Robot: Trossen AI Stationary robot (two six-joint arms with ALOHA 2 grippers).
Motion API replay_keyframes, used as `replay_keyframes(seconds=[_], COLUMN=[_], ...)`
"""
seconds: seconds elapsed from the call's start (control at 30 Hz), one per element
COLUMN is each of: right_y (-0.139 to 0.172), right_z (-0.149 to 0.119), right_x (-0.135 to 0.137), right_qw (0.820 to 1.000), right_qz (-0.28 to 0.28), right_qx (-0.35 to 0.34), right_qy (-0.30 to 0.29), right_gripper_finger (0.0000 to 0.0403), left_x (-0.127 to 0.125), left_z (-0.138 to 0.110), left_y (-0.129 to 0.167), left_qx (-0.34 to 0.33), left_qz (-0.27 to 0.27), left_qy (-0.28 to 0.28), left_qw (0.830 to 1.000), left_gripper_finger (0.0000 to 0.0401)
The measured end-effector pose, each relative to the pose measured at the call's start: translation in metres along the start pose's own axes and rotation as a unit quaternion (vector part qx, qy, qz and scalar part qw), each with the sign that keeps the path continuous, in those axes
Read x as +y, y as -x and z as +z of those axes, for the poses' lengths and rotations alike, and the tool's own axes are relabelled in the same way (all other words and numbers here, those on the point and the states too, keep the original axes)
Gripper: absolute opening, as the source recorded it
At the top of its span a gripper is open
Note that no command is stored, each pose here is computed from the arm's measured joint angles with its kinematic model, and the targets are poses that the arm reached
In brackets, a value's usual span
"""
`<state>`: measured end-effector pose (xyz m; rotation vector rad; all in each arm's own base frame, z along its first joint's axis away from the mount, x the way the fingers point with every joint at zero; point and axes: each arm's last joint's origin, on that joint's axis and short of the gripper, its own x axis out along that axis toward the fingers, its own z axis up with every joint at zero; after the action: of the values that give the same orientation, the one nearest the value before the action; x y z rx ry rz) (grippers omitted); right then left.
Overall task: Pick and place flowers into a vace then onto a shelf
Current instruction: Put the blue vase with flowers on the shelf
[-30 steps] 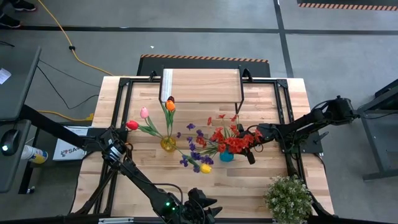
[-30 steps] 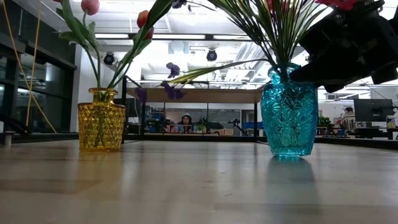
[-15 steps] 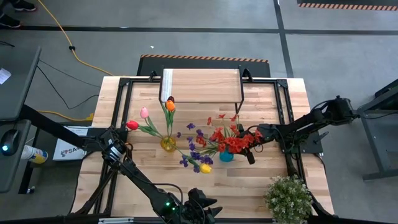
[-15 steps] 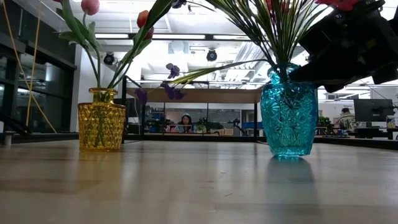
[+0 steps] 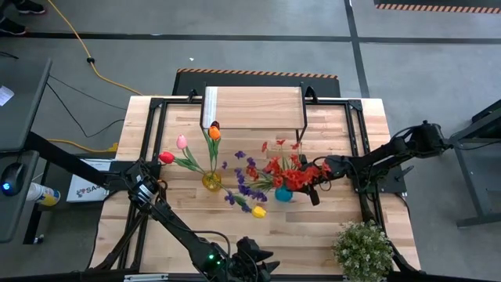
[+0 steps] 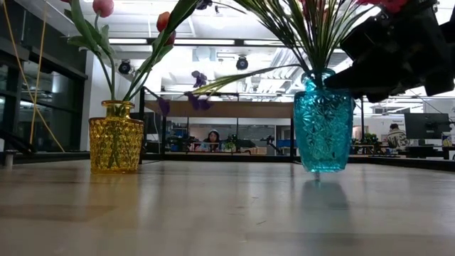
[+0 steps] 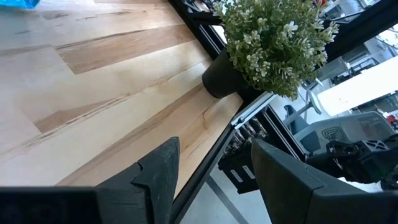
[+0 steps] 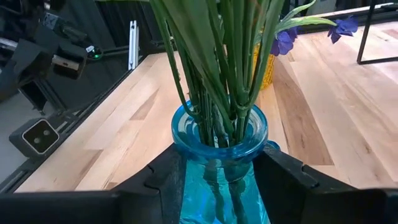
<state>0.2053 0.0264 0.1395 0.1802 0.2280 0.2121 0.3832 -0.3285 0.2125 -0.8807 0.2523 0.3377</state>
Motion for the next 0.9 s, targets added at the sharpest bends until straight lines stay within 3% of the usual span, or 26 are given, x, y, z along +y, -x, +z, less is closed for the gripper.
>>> replay_keyframes(seconds=[0.5,0.9], right_y=[0.004,0.023], right_z=[0.013,0.043], right_x=[0.001,-0.02], right_qw=[0.999,0.997], right_qz=[0.008,-0.013], right_qx=[-0.049,-0.08], right_qy=[0.005,0.007], right_gripper_finger=[0.0157,0.0157], left_x=[0.005,0.005], left_z=[-0.005,-0.005], left_y=[0.0,0.0], left_qx=[0.059,0.063], left_qz=[0.01,0.009], left_qy=[0.033,0.034], left_qw=[0.998,0.997], left_gripper_finger=[0.0232,0.0232])
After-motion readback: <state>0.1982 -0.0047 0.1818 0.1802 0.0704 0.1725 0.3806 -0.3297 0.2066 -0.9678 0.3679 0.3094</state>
